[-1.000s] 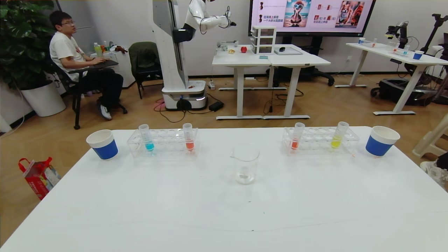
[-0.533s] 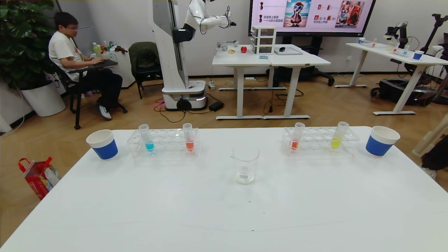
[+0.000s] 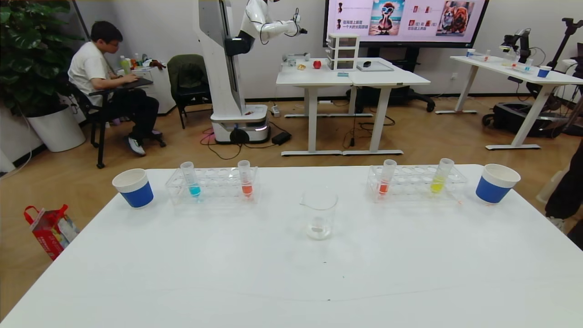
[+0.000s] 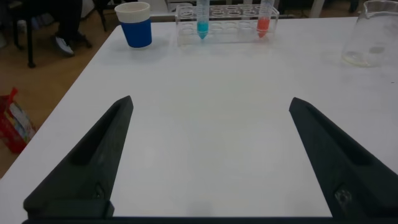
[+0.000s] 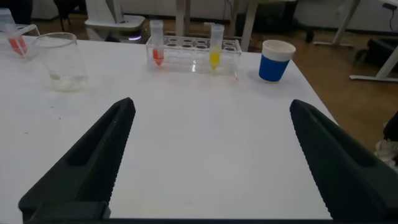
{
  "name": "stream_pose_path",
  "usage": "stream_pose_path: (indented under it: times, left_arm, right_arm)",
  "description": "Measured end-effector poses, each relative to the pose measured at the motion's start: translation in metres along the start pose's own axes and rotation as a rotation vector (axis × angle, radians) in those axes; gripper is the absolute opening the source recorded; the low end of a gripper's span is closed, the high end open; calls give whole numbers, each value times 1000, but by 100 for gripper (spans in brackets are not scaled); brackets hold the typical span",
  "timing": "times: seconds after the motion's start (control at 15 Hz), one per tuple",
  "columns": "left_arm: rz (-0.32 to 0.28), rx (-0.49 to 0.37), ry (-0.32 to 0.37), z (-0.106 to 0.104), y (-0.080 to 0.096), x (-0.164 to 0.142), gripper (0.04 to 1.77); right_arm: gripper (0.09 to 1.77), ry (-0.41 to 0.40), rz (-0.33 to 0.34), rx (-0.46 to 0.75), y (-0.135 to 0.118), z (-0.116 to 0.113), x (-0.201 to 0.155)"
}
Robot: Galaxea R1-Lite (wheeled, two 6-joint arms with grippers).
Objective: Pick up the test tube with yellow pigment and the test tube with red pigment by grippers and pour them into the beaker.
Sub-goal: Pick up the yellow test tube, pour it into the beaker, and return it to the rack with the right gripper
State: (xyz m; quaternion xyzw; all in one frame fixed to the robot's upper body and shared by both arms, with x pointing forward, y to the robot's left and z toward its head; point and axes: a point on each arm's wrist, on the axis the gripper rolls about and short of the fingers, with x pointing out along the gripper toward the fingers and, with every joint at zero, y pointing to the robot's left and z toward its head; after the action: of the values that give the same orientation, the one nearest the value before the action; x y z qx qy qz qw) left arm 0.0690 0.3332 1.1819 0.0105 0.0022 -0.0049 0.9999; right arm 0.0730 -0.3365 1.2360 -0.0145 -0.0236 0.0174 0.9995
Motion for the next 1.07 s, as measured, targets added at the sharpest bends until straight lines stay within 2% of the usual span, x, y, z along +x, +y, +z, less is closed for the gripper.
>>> stream_pose_path:
  times: [0.27, 0.53, 0.8, 1.07]
  left_arm:
    - [0, 0, 0, 0, 0, 0, 175]
    - [0, 0, 0, 0, 0, 0, 175]
    - [0, 0, 0, 0, 0, 0, 175]
    - [0, 0, 0, 0, 0, 0, 175]
  right_arm:
    - [174, -42, 16, 2, -2, 44, 43]
    - [174, -45, 25, 3, -2, 65, 108]
    - [174, -15, 34, 6, -3, 61, 177]
    - [174, -29, 36, 4, -7, 41, 238]
